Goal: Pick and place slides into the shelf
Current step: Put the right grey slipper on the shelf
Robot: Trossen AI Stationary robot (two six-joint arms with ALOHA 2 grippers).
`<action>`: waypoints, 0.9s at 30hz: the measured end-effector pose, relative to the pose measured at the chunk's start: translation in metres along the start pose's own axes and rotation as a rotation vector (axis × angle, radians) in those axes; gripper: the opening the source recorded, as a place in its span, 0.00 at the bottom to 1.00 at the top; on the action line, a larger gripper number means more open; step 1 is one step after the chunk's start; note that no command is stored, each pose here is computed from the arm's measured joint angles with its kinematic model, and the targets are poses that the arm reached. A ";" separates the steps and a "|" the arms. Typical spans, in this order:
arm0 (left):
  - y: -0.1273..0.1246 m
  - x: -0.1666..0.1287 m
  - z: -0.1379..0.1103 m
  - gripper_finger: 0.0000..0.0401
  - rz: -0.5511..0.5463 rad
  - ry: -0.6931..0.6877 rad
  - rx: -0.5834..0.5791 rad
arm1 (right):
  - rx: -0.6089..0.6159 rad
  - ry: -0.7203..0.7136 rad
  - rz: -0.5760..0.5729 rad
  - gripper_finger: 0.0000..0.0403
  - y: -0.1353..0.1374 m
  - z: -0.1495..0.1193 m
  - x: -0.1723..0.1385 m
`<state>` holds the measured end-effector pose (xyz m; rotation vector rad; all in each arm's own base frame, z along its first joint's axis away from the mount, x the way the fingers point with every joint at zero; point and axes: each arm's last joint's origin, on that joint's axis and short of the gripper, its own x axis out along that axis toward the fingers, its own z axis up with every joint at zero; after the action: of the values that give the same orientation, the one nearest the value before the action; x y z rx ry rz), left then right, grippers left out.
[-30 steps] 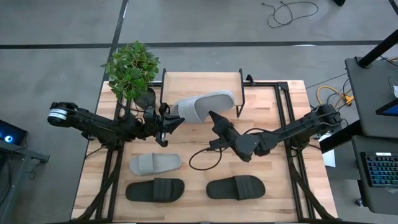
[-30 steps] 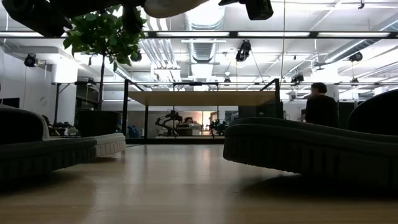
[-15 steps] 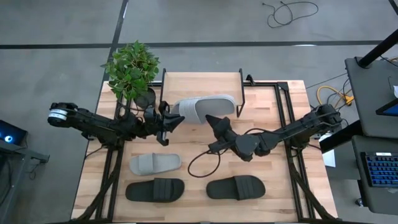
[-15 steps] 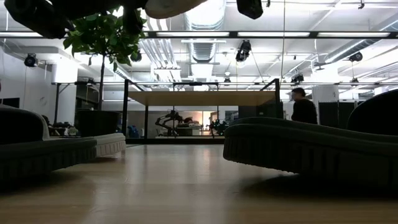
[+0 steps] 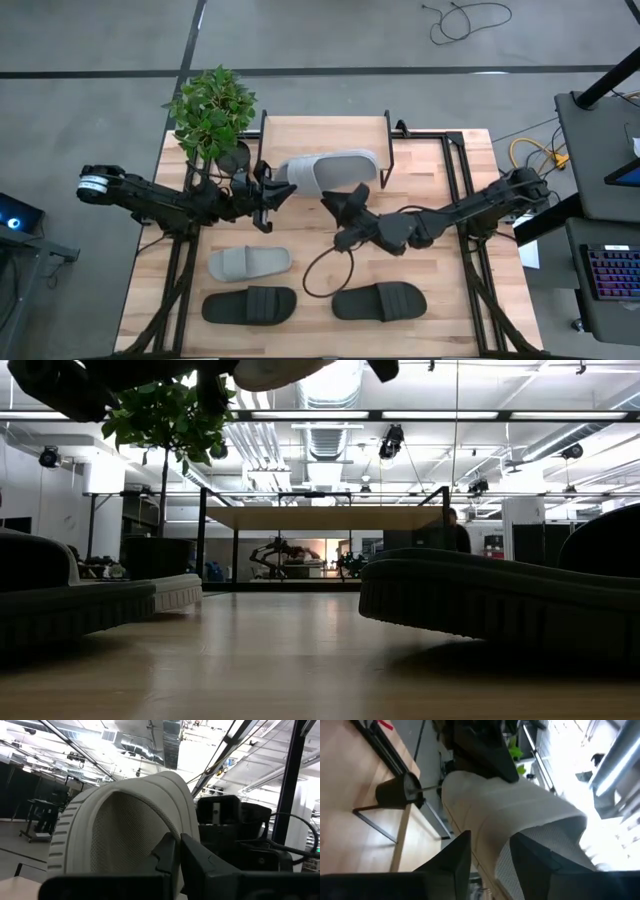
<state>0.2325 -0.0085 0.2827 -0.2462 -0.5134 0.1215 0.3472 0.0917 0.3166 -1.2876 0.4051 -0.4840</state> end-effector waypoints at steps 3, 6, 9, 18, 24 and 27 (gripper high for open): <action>0.000 0.000 0.001 0.00 -0.001 -0.008 0.005 | 0.057 -0.008 0.003 0.27 -0.001 -0.003 0.004; 0.000 0.000 0.001 0.00 -0.002 -0.007 0.007 | 0.078 -0.022 0.007 0.21 -0.001 -0.004 0.006; 0.000 0.000 0.001 0.00 -0.003 -0.006 0.027 | 0.097 -0.024 0.008 0.10 -0.001 -0.005 0.007; -0.001 0.000 0.002 0.02 -0.030 -0.012 0.058 | 0.121 -0.026 -0.003 0.03 -0.009 -0.002 0.008; -0.001 0.000 0.000 0.19 -0.040 0.001 0.163 | 0.171 -0.017 0.017 0.02 -0.020 -0.003 0.009; -0.001 -0.001 0.001 0.31 -0.040 -0.003 0.188 | 0.230 0.006 0.089 0.02 -0.028 -0.014 0.009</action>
<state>0.2318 -0.0096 0.2833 -0.0520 -0.5057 0.1305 0.3442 0.0698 0.3404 -1.0418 0.3982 -0.4461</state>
